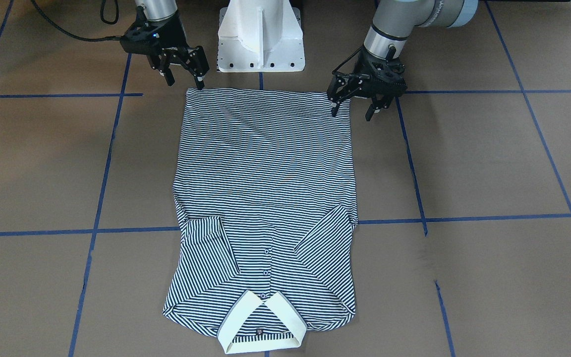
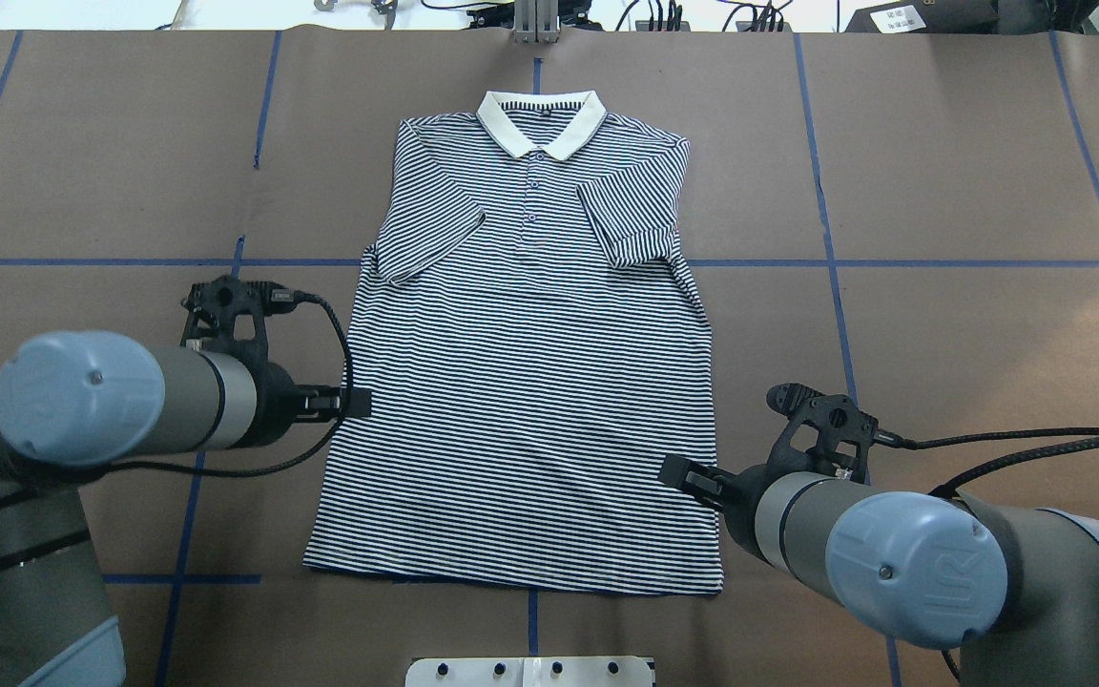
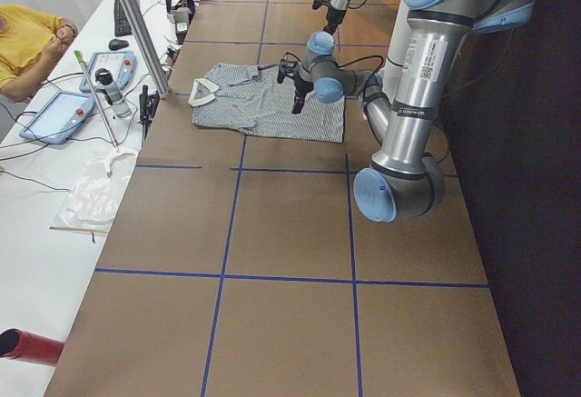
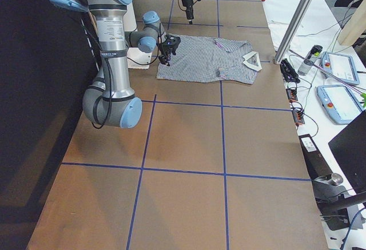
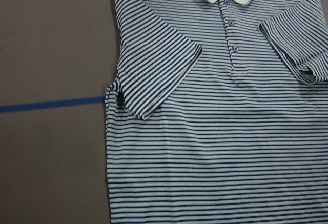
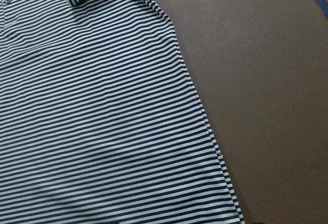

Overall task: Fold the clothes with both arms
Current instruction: 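Move both grippers down to the shirt hem corners nearest the robot, then lower both grippers and pinch the two hem corners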

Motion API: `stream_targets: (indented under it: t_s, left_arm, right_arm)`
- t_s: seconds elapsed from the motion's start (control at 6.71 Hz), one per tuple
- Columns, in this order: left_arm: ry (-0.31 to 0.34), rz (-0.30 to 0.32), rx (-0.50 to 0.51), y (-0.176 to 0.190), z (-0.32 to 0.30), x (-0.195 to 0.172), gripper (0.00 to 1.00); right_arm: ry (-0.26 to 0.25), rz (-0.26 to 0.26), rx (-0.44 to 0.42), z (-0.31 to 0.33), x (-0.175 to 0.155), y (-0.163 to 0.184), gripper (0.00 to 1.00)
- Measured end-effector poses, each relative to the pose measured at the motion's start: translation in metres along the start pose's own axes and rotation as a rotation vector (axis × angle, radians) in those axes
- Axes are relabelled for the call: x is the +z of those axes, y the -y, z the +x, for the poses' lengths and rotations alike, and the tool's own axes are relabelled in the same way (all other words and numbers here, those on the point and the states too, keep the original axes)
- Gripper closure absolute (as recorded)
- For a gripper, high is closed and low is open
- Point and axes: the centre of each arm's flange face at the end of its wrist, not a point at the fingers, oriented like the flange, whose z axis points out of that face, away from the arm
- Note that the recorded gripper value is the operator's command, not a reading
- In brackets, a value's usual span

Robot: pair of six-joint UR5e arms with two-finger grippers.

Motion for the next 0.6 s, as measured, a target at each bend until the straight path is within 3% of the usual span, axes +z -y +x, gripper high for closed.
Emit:
stream_targets:
  t_s: [0.3, 0.6]
  left_arm:
    - [0.055, -0.044, -0.043, -0.065, -0.007, 0.027, 0.22]
    - [0.074, -0.081, -0.045, -0.102, -0.006, 0.039, 0.26]
  right_arm:
    - [-0.004, 0.002, -0.004, 0.002, 0.001, -0.005, 0.1]
    - [-0.004, 0.004, -0.005, 0.002, 0.001, -0.005, 0.1]
